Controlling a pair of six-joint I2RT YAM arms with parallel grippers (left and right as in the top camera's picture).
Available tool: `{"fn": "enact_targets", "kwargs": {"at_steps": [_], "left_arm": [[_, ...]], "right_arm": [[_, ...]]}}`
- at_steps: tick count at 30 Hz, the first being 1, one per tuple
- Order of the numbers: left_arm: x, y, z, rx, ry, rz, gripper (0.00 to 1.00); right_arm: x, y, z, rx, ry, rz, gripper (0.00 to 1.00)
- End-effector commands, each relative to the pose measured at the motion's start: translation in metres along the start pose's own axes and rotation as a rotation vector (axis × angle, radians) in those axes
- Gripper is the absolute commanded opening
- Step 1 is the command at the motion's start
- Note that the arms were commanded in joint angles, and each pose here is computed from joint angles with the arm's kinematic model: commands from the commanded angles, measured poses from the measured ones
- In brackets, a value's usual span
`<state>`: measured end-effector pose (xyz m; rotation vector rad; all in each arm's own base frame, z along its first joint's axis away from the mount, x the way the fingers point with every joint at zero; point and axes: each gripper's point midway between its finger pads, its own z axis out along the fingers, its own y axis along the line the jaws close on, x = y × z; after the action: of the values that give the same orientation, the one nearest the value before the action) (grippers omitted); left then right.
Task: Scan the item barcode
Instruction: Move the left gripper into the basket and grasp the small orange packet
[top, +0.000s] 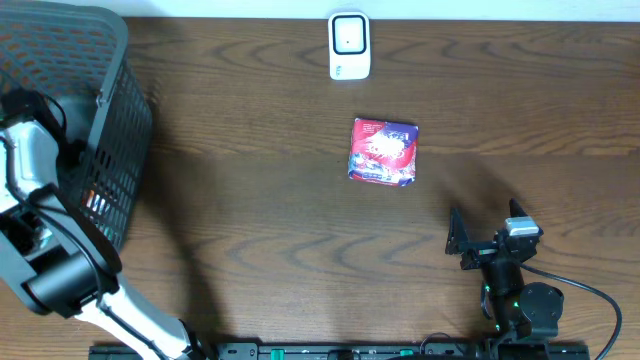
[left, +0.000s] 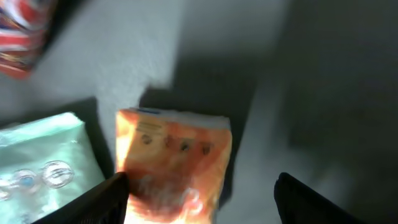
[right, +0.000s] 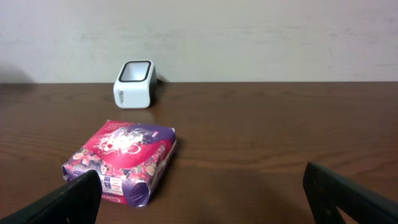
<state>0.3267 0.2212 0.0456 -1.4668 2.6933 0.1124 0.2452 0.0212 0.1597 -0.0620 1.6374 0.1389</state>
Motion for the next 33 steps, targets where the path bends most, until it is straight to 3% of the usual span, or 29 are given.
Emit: {"fn": "enact_targets", "kwargs": {"at_steps": [1, 3, 5, 8, 13, 18, 24, 29, 33], "left_arm": [[0.009, 0.001, 0.014, -0.013, 0.053, 0.008, 0.69], [0.011, 0.002, 0.017, -0.018, 0.064, 0.009, 0.56], [0.011, 0.002, 0.017, -0.019, 0.066, 0.010, 0.33], [0.010, 0.002, 0.017, -0.018, 0.064, 0.009, 0.09], [0.005, -0.001, 0.003, 0.001, 0.042, 0.007, 0.07], [-0.012, -0.015, -0.045, 0.105, -0.064, -0.004, 0.07], [-0.036, -0.022, -0.148, 0.260, -0.328, -0.089, 0.07], [-0.034, -0.017, -0.240, 0.427, -0.545, -0.191, 0.07], [-0.011, -0.038, -0.312, 0.681, -0.648, -0.103, 0.07]], "right_arm": [[0.001, 0.000, 0.000, 0.001, 0.000, -0.007, 0.99], [0.001, 0.000, 0.000, 0.001, 0.000, -0.007, 0.99], [0.001, 0.000, 0.000, 0.001, 0.000, -0.007, 0.99], [0.001, 0.000, 0.000, 0.001, 0.000, -0.007, 0.99], [0.001, 0.000, 0.000, 0.001, 0.000, -0.007, 0.99], [0.001, 0.000, 0.000, 0.001, 0.000, -0.007, 0.99], [0.001, 0.000, 0.000, 0.001, 0.000, -0.007, 0.99], [0.001, 0.000, 0.000, 0.001, 0.000, -0.007, 0.99], [0.001, 0.000, 0.000, 0.001, 0.000, -0.007, 0.99]]}}
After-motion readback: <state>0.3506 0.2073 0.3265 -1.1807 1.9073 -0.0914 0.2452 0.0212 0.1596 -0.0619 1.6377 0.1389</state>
